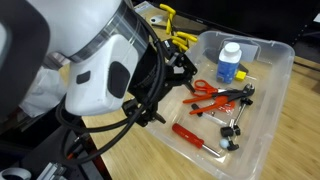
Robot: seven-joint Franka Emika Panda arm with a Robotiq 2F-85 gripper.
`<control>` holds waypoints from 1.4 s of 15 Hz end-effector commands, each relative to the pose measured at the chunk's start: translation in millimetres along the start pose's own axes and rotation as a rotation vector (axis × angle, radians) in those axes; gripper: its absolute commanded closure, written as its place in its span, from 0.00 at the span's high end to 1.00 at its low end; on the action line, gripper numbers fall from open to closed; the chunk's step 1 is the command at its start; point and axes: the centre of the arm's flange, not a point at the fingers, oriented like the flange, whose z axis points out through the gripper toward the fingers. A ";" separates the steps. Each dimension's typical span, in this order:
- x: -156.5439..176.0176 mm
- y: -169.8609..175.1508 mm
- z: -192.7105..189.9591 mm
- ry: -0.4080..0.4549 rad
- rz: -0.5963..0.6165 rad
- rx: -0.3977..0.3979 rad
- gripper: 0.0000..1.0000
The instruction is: Remove the screwdriver handle from the bowl and put it on the table
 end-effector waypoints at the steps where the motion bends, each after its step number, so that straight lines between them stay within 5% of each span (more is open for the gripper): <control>1: -5.0 -11.9 14.2 0.047 0.049 -0.016 1.00; 21: -6.4 -4.1 15.0 -0.040 -0.045 -0.086 1.00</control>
